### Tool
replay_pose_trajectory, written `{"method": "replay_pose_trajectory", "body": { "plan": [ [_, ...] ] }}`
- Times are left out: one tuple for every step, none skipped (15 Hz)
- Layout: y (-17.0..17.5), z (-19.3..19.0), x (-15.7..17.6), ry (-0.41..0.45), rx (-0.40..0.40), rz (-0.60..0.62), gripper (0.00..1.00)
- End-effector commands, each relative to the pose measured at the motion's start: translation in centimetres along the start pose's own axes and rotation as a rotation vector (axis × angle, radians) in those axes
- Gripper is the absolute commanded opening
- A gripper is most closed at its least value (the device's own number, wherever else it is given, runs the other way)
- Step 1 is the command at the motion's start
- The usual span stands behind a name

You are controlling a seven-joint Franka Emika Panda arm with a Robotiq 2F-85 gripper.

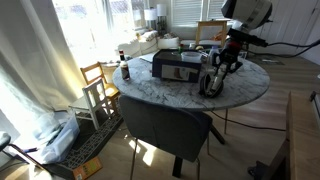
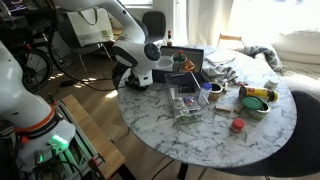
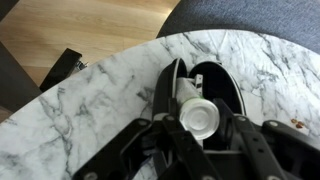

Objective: Pick up the white medicine bottle from the table and put it in the black glasses case

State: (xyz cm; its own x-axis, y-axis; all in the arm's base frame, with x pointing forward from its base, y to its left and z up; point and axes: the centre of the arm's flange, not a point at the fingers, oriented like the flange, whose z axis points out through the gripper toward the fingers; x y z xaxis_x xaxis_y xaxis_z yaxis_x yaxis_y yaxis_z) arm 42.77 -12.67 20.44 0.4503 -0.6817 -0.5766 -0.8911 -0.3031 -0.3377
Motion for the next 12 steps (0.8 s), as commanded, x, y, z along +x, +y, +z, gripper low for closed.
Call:
{"method": "replay_pose_trajectory", "body": {
  "plan": [
    [0.3, 0.1, 0.9, 0.003, 0.031, 0.018, 0.70],
    [0.4, -0.2, 0.8, 0.006, 0.034, 0.017, 0.78],
    [0.4, -0.5, 0.7, 0.010, 0.035, 0.014, 0.85],
    [0.3, -1.0, 0.4, 0.016, 0.038, 0.006, 0.92],
    [0.1, -1.6, 0.1, 0.026, 0.035, -0.006, 0.99],
    [-0.2, -2.3, -0.4, 0.037, 0.035, -0.024, 1.00],
    [-0.7, -3.3, -1.2, 0.043, 0.031, -0.055, 1.00],
    [-1.2, -4.1, -1.9, 0.058, 0.023, -0.080, 1.00],
    [-1.6, -5.2, -2.9, 0.063, 0.003, -0.115, 1.00],
    [-2.1, -6.3, -4.2, 0.071, -0.025, -0.164, 1.00],
    [-2.6, -7.3, -5.2, 0.099, -0.055, -0.204, 1.00],
    [-3.1, -8.4, -6.4, 0.134, -0.098, -0.241, 1.00]
  ]
}}
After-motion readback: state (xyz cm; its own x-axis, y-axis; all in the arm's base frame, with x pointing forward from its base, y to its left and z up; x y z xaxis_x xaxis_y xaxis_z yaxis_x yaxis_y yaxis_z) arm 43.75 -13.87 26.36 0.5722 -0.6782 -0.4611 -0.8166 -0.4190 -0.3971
